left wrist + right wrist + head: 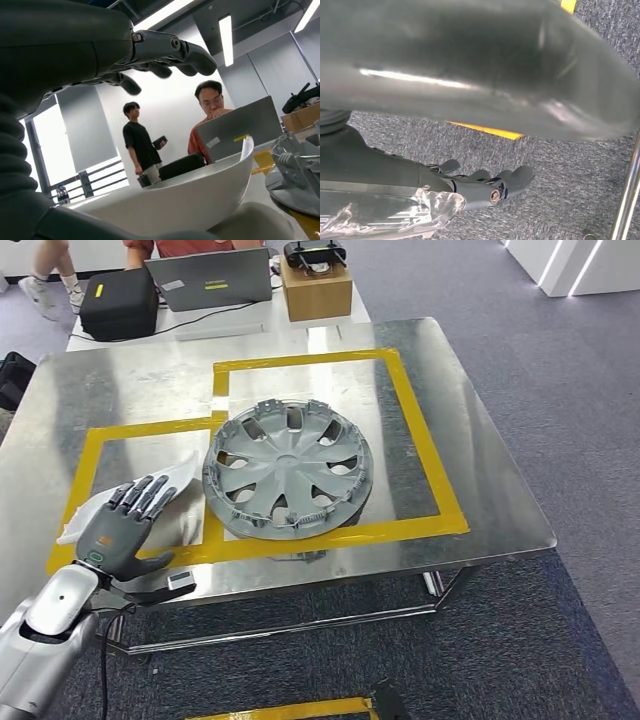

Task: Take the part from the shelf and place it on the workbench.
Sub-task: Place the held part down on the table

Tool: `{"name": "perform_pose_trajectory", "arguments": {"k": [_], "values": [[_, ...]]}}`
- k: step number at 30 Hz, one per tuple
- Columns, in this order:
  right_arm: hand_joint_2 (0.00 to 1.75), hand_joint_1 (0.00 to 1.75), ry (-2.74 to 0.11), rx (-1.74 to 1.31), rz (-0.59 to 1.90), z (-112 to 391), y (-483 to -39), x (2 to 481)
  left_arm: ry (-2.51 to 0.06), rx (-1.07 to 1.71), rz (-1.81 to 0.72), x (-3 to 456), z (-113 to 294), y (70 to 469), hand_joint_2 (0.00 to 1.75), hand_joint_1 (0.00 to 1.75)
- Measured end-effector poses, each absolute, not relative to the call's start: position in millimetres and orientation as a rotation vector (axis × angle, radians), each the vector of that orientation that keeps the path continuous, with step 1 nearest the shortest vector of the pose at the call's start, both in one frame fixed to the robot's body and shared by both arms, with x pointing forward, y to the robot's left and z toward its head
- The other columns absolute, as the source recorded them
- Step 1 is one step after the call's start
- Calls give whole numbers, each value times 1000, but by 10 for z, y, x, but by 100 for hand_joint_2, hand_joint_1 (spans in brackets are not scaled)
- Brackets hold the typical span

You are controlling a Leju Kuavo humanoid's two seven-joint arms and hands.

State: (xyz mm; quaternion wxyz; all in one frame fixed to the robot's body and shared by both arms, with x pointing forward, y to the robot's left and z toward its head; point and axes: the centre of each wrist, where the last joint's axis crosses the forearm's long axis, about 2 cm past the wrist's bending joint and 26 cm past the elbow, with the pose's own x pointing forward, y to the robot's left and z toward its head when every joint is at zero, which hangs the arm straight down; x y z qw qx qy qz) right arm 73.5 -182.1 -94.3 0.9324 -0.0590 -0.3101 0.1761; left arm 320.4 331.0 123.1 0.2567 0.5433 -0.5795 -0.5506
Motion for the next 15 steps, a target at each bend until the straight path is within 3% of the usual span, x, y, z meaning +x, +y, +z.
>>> {"name": "perform_pose_trajectory", "arguments": {"k": [15], "values": [[0, 0, -634, -123, 359, -943, -1823, 733, -1588, 1461, -1469, 3203, 1229, 3291, 0, 0]]}}
